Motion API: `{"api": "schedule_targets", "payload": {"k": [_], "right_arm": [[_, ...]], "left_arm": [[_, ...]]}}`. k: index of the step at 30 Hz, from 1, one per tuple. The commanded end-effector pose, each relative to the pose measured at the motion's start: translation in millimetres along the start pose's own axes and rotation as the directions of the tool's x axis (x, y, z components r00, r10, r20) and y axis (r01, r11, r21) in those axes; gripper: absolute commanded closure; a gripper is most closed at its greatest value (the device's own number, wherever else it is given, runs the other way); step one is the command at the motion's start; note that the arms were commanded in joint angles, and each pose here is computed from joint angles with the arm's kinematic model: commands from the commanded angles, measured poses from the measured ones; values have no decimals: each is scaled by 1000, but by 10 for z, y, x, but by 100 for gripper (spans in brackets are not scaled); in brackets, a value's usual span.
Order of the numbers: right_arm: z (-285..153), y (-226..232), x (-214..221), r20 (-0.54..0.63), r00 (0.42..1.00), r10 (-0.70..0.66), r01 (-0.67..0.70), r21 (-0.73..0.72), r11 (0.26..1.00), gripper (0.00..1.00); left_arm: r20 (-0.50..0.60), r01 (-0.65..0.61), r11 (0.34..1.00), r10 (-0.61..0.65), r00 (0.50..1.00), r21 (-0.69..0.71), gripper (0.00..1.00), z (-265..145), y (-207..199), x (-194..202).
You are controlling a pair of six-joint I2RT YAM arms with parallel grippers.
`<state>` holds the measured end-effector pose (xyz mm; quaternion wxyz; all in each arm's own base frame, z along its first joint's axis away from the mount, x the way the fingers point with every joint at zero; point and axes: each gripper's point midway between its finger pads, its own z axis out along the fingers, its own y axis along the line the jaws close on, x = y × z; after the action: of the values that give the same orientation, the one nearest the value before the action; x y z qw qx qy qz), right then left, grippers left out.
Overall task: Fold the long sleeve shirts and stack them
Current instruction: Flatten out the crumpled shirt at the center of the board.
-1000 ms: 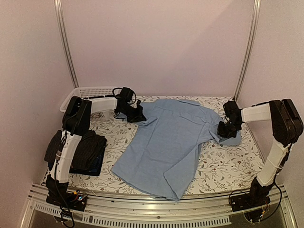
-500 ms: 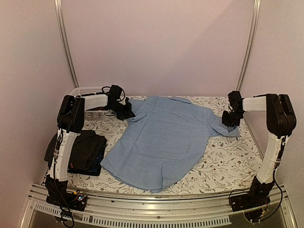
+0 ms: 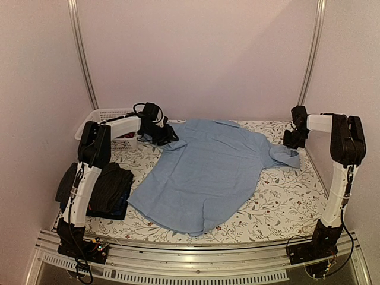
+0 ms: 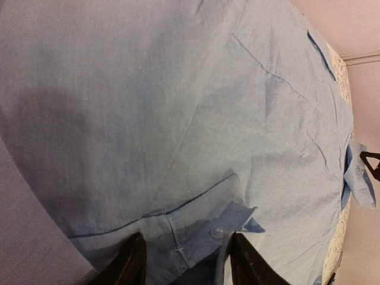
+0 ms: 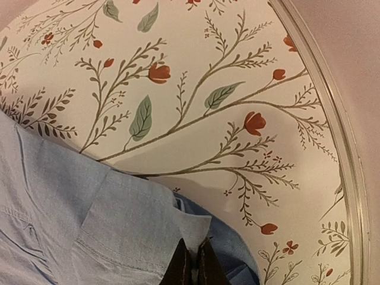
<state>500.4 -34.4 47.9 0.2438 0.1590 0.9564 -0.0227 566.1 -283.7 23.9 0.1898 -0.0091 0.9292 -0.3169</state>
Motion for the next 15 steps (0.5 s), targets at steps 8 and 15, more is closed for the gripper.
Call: {"api": "schedule_targets", "payload": {"k": [8, 15], "right_arm": [[-735, 574, -8, 103, 991, -87, 97, -90, 991, 95], [-678, 925, 481, 49, 995, -90, 98, -214, 972, 94]], "left_arm": [[207, -176, 978, 197, 958, -115, 23, -772, -502, -502], [233, -255, 951, 291, 928, -175, 13, -1010, -760, -430]]}}
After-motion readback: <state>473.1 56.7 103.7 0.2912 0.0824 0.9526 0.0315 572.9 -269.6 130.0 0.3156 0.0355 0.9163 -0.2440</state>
